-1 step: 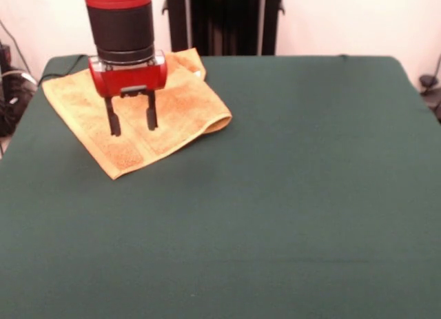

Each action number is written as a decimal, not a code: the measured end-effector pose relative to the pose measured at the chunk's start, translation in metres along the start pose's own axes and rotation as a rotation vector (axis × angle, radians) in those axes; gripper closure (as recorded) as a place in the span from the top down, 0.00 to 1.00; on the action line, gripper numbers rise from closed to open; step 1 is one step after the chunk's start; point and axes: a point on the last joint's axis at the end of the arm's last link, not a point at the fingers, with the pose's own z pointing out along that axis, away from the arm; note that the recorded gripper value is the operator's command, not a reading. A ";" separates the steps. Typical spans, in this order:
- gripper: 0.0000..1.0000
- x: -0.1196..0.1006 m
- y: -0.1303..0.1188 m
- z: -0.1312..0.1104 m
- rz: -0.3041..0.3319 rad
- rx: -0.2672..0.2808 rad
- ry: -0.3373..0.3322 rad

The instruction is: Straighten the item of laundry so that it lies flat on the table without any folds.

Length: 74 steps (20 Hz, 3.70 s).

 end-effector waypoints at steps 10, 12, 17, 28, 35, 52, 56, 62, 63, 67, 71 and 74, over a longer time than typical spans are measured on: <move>1.00 0.013 0.014 0.035 0.012 -0.050 0.029; 1.00 0.016 0.016 0.047 0.018 -0.064 0.035; 1.00 0.014 0.013 0.057 0.028 -0.084 0.043; 1.00 0.007 0.006 0.056 0.033 -0.127 0.085; 1.00 0.004 0.003 0.056 0.034 -0.145 0.105; 0.00 0.000 -0.013 0.060 0.047 -0.145 0.086; 0.00 0.000 -0.013 0.060 0.047 -0.145 0.085; 0.00 0.000 -0.014 0.060 0.053 -0.151 0.081; 0.00 0.000 -0.014 0.060 0.054 -0.153 0.080; 0.00 -0.001 -0.016 0.061 0.063 -0.166 0.074; 0.00 -0.001 -0.020 0.061 0.079 -0.196 0.072; 0.00 -0.001 -0.023 0.062 0.090 -0.217 0.073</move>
